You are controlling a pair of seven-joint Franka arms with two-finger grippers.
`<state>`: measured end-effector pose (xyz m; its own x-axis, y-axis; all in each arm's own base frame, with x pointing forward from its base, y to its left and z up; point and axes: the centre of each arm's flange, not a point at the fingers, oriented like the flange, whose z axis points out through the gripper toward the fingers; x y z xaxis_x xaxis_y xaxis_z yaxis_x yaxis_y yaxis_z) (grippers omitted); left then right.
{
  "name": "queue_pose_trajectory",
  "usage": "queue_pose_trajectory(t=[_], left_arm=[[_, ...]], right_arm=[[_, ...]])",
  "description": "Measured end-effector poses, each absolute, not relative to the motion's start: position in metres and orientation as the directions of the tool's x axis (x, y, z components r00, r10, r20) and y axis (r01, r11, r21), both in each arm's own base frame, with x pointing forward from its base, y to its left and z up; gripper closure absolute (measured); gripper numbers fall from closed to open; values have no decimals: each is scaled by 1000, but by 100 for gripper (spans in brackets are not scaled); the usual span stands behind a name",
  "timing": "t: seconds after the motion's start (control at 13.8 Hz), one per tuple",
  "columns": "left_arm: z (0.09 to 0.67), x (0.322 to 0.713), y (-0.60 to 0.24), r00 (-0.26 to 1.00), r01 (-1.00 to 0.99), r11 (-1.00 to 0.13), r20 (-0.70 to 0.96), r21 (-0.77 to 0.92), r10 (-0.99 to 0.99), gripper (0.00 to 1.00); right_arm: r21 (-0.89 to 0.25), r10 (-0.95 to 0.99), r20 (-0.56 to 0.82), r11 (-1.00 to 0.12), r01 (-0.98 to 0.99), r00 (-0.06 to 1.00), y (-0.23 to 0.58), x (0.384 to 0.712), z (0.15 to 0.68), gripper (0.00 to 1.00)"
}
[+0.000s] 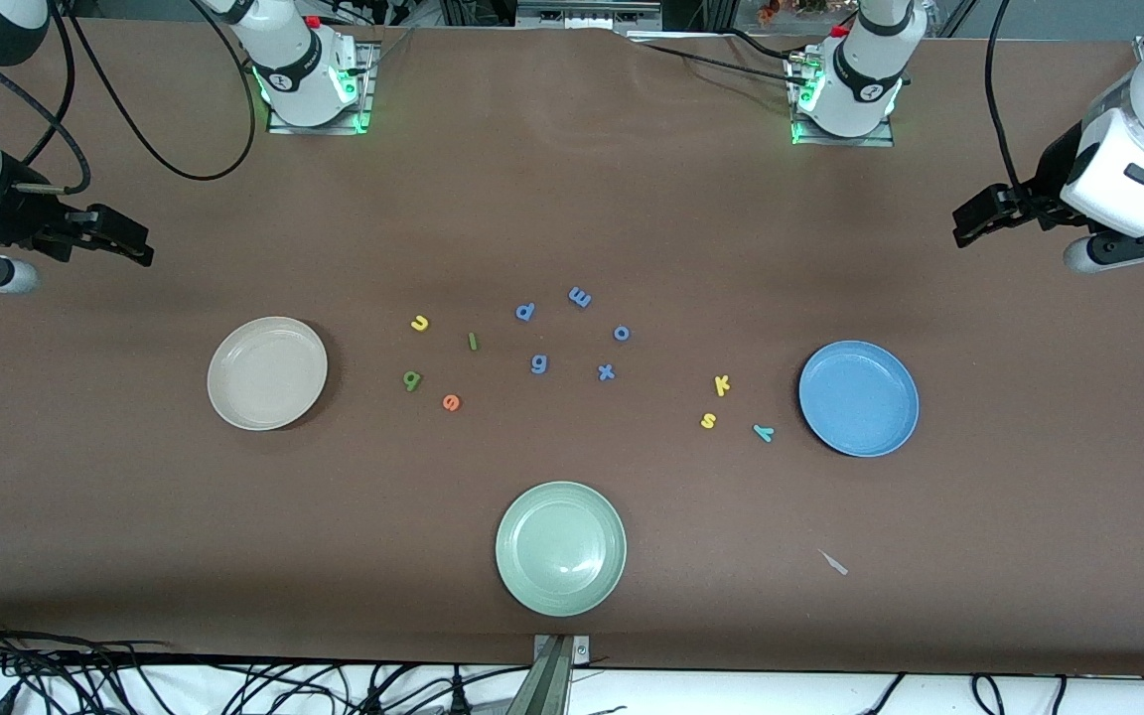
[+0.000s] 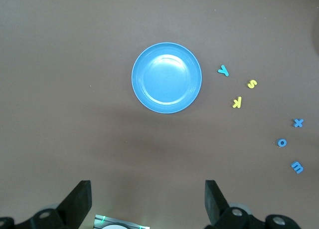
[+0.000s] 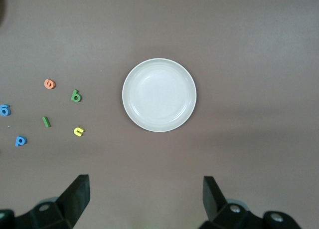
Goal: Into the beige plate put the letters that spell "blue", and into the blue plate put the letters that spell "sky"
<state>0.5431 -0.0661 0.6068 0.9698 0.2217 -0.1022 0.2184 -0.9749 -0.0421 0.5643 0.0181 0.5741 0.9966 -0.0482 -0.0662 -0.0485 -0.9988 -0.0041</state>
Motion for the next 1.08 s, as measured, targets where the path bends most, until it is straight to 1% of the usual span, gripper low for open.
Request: queue_pose_trajectory(t=[0.43, 0.72, 0.87, 1.08], left_arm=[[605, 542, -68, 972, 203, -978, -109, -43, 207, 0], [588, 538, -80, 990, 75, -997, -115, -34, 79, 0], [564, 542, -82, 994, 49, -998, -97, -28, 51, 0], [507, 543, -95, 996, 14, -1000, -83, -24, 16, 0]], right_arm=[[-4, -48, -69, -999, -49, 996, 18, 564, 574, 0], [-4, -48, -69, -999, -49, 996, 18, 564, 574, 0], [-4, -48, -69, -999, -49, 996, 18, 564, 574, 0], [-4, -48, -69, -999, -48, 996, 18, 564, 574, 0]])
